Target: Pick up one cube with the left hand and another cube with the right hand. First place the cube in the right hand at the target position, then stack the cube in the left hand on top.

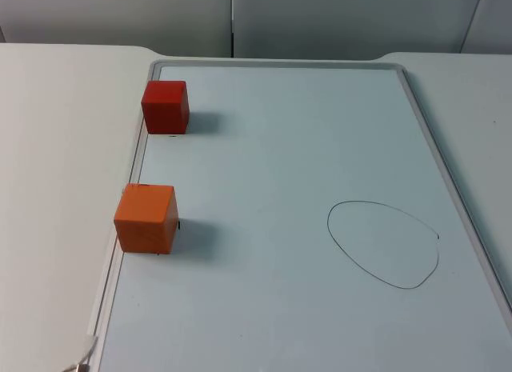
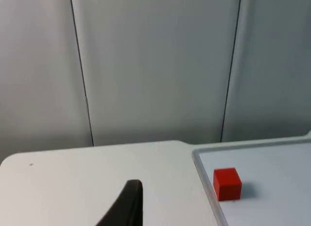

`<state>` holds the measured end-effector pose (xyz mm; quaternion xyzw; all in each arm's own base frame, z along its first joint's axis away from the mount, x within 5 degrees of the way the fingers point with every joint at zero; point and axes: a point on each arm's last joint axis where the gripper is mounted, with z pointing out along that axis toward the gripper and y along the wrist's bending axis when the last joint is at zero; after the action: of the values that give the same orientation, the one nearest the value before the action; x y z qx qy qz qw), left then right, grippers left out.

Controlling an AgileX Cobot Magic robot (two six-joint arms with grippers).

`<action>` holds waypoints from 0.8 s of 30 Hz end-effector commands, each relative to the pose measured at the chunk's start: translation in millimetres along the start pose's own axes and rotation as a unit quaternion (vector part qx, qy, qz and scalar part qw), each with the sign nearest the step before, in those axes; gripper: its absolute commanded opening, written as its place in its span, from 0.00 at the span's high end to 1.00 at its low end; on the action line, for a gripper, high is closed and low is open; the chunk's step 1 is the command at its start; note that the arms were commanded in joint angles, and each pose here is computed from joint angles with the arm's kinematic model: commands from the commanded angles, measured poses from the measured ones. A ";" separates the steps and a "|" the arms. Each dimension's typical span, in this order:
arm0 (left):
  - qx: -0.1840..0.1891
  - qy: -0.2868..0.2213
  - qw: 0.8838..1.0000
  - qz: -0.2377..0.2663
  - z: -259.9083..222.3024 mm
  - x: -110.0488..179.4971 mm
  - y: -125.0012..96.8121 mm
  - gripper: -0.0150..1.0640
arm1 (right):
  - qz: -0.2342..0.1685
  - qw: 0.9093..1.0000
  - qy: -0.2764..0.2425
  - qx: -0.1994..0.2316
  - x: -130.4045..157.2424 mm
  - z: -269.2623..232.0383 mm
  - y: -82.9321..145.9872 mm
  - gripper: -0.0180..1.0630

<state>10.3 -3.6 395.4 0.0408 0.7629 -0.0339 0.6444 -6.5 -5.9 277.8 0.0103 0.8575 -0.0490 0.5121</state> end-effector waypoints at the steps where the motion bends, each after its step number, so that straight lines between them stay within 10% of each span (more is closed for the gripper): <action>1: -0.002 -0.023 1.000 0.019 13.0 -23.5 0.6 0.01 | 0.001 1.000 -0.005 0.002 -0.1 -0.2 0.3 0.02; 14: 0.060 0.020 0.998 0.028 139.5 -104.8 -5.6 0.01 | 0.001 1.000 -0.005 0.002 -0.1 -0.2 0.3 0.02; 24: 0.133 0.150 0.980 0.010 279.5 -66.4 -30.8 0.01 | 0.001 1.000 -0.005 0.002 -0.1 -0.2 0.3 0.02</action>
<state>279.6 -57.1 421.3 0.1345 0.8376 -0.1134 0.5172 -6.5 -5.9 277.8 0.0103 0.8575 -0.0490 0.5121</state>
